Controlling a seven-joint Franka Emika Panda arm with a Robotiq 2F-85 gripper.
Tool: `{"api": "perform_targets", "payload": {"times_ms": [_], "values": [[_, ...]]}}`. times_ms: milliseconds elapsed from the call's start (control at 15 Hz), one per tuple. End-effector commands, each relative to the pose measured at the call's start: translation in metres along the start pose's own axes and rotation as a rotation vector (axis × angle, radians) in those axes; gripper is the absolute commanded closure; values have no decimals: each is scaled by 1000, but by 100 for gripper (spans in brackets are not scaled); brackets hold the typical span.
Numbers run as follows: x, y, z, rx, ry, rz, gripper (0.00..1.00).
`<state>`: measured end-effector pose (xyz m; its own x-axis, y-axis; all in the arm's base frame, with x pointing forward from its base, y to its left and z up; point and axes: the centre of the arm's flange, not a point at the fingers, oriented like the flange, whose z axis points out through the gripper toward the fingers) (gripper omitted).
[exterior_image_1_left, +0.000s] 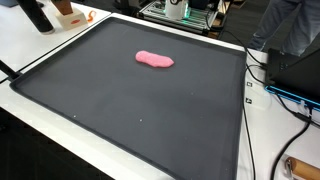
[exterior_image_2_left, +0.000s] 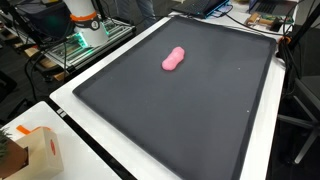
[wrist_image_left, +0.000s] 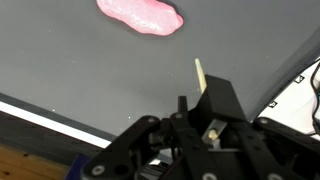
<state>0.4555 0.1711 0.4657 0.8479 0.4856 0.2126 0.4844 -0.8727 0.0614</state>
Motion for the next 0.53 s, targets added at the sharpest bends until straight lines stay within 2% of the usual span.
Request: {"api": "perform_targets", "payload": {"times_ms": [0,467], "values": [[0,0,0,0,0,0,75],[-2,0,3,0,-1,-1,75]]}}
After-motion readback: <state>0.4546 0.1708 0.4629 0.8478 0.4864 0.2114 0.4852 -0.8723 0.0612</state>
